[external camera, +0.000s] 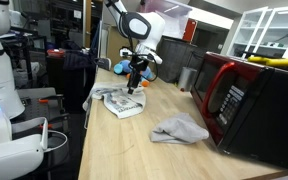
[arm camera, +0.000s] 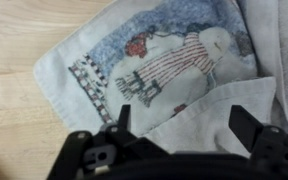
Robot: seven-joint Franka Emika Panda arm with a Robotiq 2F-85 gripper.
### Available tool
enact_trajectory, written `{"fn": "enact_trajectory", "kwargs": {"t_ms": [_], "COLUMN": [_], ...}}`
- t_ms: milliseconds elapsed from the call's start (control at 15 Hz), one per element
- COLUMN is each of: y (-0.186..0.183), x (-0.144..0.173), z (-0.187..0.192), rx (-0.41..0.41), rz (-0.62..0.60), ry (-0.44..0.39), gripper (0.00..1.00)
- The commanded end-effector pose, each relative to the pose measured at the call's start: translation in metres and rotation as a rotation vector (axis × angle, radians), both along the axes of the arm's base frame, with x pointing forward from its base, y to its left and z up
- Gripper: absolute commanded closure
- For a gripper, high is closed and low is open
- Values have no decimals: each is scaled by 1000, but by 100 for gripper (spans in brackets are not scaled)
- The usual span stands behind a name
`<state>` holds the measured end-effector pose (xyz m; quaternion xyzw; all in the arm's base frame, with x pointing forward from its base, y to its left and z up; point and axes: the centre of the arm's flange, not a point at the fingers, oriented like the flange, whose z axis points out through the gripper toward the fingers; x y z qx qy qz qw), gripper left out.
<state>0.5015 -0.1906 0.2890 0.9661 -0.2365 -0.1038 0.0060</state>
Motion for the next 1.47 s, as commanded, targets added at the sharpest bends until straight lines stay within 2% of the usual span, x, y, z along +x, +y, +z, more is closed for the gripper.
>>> {"fn": "enact_trajectory", "kwargs": {"t_ms": [0,400,467,533,1133,1200,1400], "y": [24,40,40,41,28,26,16], "x": [-7,13,13,13,4,5,15], "z": [9,3,-1,-3,-23,-21,-5], "rx": [30,25,9,-1,-51,-48,-24], "rz": [-54,-59,-36,-36,-80,-89,-127], "ry": [-69,-194,-209,-217,-154,-150,-141], "gripper": [0,0,25,26,95,99,100]}}
